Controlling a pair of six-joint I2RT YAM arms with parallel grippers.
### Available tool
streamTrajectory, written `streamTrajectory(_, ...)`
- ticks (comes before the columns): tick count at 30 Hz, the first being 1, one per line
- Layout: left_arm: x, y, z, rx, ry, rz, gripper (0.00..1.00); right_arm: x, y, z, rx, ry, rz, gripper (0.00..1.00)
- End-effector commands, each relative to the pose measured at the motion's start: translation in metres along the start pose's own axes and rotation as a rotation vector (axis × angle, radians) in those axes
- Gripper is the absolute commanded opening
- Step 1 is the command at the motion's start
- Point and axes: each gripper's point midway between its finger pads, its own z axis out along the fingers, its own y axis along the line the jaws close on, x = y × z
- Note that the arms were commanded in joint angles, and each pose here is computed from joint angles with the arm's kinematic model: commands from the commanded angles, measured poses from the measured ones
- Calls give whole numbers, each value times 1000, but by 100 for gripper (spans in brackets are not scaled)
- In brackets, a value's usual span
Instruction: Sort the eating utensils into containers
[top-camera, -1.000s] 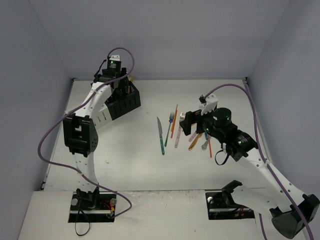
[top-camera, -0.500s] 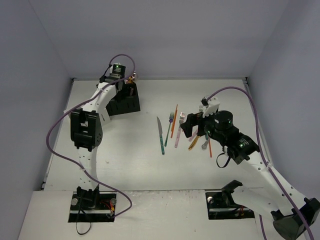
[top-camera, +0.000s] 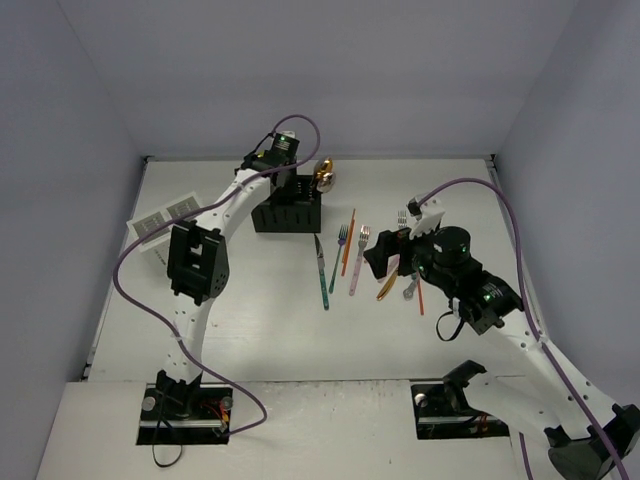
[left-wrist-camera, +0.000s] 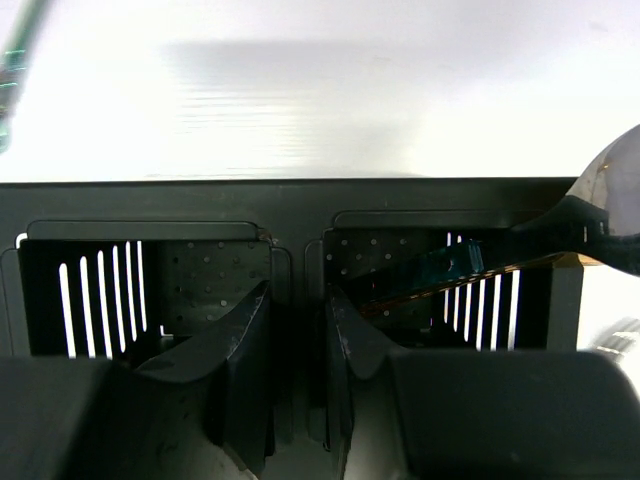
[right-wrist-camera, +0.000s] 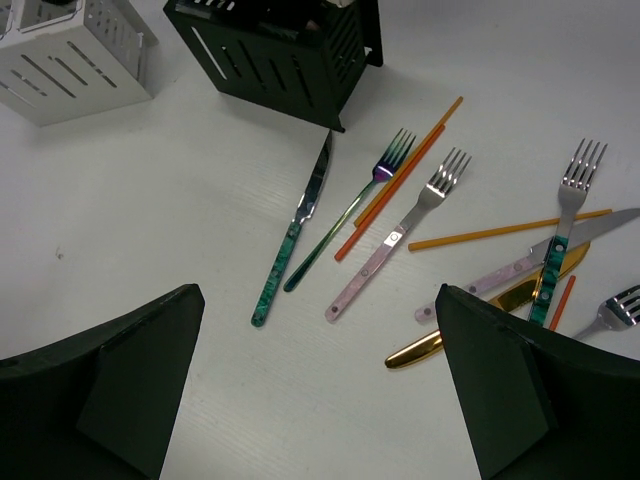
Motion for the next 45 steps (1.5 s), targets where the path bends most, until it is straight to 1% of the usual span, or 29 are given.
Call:
streamTrajectory(1, -50, -75, -39, 183, -168, -38, 0, -14, -2, -4, 10, -65, 14, 100)
streamTrajectory(3, -49, -85, -42, 193, -173, -28, 0, -14, -2, -5, 10, -65, 15, 100)
streamTrajectory(4, -48, -88, -44, 194, -175, -24, 2, -14, -2, -6, 11, -65, 15, 100)
streamTrajectory(6, -49, -84, -48, 181, -182, -17, 14, -13, -2, -6, 13, -63, 16, 100)
streamTrajectory(9, -60, -72, -68, 146, -224, 13, 37, -14, -2, -7, 14, -63, 12, 100)
streamTrajectory(10, -64, -69, -76, 140, -238, 19, 42, -14, -2, -7, 14, -63, 10, 100)
streamTrajectory(11, -68, -66, -81, 136, -248, 27, 44, -14, -2, -6, 14, -62, 8, 100)
streamTrajectory(14, -83, -52, -110, 111, -299, 68, 57, -16, -1, -4, 7, -55, -5, 100)
streamTrajectory(17, -102, -39, -137, 102, -357, 107, 63, -19, 0, -3, 4, -55, -13, 100)
streamTrajectory(19, -116, -22, -148, 84, -391, 147, 64, -20, 1, -2, 0, -52, -20, 100)
streamTrajectory(20, -121, -16, -153, 84, -404, 140, 64, -21, 1, -3, 0, -54, -20, 100)
streamTrajectory(21, -126, -10, -156, 80, -416, 179, 64, -22, 2, -2, -5, -51, -20, 100)
streamTrajectory(23, -136, 17, -149, 56, -418, 208, 64, -21, 3, -1, -9, -43, -20, 100)
streamTrajectory(24, -136, 18, -143, 69, -412, 228, 64, -21, 3, -1, -11, -42, -19, 100)
streamTrajectory(26, -142, 44, -121, 68, -388, 233, 64, -21, 5, 1, -19, -34, -19, 100)
streamTrajectory(30, -141, 79, -66, 76, -320, 235, 64, -16, 7, 4, -34, -11, -12, 100)
streamTrajectory(32, -146, 83, -52, 90, -321, 245, 64, -13, 8, 7, -38, 5, -8, 100)
streamTrajectory(33, -140, 88, -33, 94, -294, 241, 64, -12, 8, 8, -38, 11, -6, 100)
streamTrajectory(34, -144, 88, -33, 97, -306, 238, 63, -10, 8, 9, -38, 17, -5, 100)
streamTrajectory(35, -143, 90, -22, 95, -300, 235, 63, -9, 8, 11, -38, 23, -2, 100)
streamTrajectory(36, -139, 94, -9, 89, -287, 231, 63, -7, 8, 12, -39, 29, 1, 100)
streamTrajectory(37, -140, 97, -7, 83, -286, 226, 62, -6, 8, 13, -41, 34, 5, 100)
streamTrajectory(40, -137, 111, 21, 57, -276, 192, 61, -3, 9, 17, -42, 49, 22, 100)
streamTrajectory(45, -135, 132, 50, -4, -295, 137, 61, 4, 11, 20, -51, 73, 38, 100)
